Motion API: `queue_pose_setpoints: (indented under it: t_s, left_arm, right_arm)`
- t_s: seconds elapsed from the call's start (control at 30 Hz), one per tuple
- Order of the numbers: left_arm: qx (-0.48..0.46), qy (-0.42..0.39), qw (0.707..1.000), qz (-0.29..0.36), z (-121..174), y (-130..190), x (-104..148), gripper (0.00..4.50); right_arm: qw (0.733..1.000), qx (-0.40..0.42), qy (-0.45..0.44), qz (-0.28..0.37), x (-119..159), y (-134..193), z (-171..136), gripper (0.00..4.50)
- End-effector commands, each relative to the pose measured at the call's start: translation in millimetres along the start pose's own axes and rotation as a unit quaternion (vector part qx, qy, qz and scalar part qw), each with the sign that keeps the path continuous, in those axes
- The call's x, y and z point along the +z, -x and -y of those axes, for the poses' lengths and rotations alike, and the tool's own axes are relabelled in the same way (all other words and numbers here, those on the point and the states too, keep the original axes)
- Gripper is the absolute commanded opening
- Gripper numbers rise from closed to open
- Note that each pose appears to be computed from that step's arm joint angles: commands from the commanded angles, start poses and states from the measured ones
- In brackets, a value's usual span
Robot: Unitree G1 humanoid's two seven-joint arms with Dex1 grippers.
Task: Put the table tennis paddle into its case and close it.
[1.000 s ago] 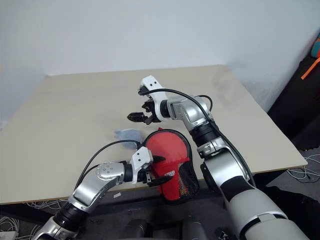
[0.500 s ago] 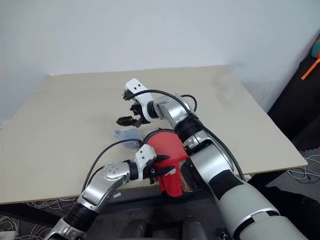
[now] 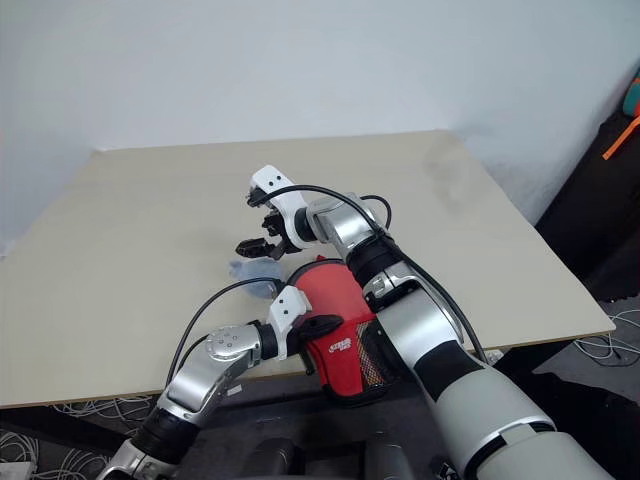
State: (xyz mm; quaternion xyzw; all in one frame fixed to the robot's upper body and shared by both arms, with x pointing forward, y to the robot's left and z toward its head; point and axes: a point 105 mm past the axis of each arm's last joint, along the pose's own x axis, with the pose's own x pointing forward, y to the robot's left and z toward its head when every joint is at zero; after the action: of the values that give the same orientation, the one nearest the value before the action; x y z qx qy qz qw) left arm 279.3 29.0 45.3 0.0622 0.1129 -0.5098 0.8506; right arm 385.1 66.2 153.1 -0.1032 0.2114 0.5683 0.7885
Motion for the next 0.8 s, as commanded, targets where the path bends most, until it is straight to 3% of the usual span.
queue_pose_setpoints:
  t_s: [0.03, 0.8]
  left_arm:
    - [-0.005, -0.016, 1.000, -0.002, 0.4, -6.1, 1.6, 0.02]
    - [-0.017, -0.020, 1.000, -0.015, 4.1, -9.5, -4.8, 0.02]
  right_arm:
    - [1.000, 0.002, 0.023, 0.018, 18.7, 0.0, -3.2, 4.50]
    - [0.996, -0.066, 0.027, -0.048, -21.5, -28.8, 3.9, 4.50]
